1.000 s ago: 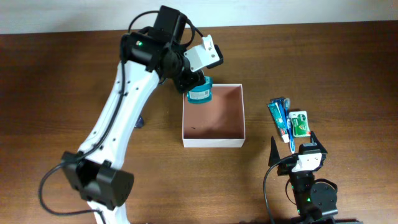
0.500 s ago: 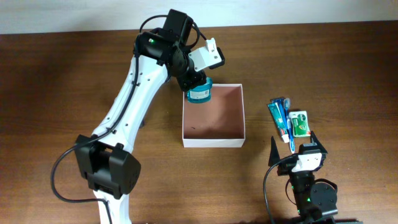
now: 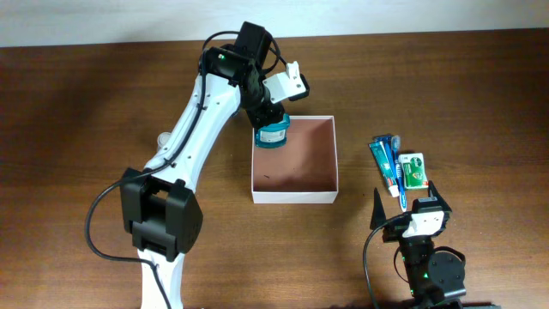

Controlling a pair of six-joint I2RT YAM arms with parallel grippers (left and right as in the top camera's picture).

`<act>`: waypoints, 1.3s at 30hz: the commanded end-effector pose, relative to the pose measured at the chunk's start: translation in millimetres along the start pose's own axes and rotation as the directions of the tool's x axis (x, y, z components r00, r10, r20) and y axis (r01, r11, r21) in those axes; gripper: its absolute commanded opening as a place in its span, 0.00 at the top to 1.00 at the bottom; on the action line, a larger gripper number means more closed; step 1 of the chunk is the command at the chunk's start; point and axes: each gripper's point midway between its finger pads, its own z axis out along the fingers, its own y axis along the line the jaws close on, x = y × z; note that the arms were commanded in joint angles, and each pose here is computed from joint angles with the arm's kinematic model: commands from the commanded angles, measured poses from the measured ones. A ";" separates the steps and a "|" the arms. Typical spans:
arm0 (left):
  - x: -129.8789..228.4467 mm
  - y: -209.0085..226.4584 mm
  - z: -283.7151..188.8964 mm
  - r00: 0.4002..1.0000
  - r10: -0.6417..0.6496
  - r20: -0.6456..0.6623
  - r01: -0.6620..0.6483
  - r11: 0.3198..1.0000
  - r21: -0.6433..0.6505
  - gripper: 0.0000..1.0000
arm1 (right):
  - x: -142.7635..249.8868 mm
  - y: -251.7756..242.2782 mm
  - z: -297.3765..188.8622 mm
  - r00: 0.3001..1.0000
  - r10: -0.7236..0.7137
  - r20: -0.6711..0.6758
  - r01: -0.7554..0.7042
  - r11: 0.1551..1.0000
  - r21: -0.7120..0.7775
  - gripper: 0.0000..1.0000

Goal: Pack container
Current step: 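Lower the mouthwash into the box's back-left corner and release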

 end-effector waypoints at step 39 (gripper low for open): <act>51.9 46.7 -203.8 0.721 -0.649 0.243 0.693 0.667 -0.272 0.01 | 2.9 -2.6 -0.1 1.000 -0.004 -0.006 0.004 1.000 0.012 0.02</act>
